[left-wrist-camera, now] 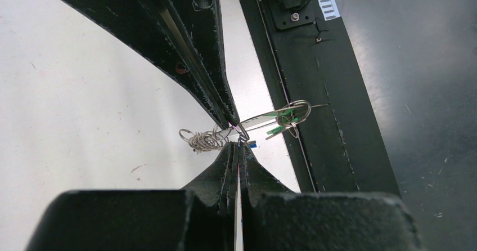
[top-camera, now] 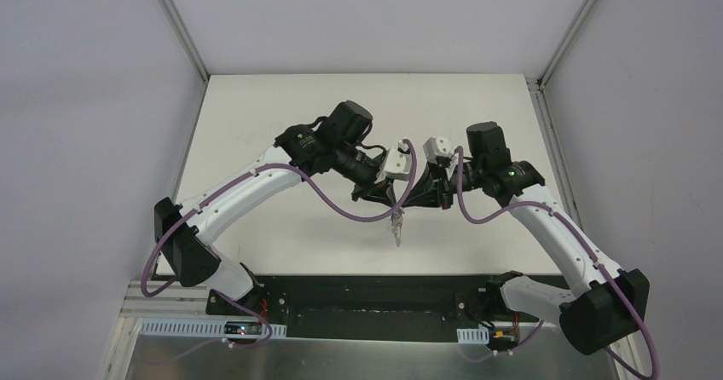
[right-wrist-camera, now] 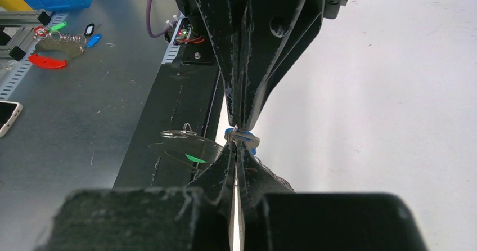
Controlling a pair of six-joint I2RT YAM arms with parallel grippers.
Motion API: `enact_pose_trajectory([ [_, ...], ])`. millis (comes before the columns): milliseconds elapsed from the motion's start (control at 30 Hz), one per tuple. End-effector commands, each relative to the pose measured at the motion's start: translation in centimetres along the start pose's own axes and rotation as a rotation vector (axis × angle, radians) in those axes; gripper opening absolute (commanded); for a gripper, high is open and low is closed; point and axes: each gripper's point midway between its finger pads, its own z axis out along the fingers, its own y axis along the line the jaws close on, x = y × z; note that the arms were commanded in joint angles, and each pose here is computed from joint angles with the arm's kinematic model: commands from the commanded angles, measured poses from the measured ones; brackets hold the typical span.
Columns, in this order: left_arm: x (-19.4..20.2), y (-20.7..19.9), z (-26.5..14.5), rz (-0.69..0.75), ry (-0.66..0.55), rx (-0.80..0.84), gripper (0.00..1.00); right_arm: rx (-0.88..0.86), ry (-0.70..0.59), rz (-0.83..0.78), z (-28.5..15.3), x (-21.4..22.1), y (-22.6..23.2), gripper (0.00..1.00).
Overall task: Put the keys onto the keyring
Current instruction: Insert the key onto the keyring.
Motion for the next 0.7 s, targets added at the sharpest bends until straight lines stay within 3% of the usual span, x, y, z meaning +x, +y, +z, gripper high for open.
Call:
enact_pose_trajectory([
  [0,-1.55,-0.99,-0.99,0.041,-0.052,0.02,0.0,-0.015,-0.039,-0.025,-0.08,-0.97,-0.11,0.0],
  [667,-1.37,-0.87,-1.08,0.047,-0.045,0.009,0.0,0.01,-0.067,0.037,-0.47,-1.4,-0.96,0.0],
])
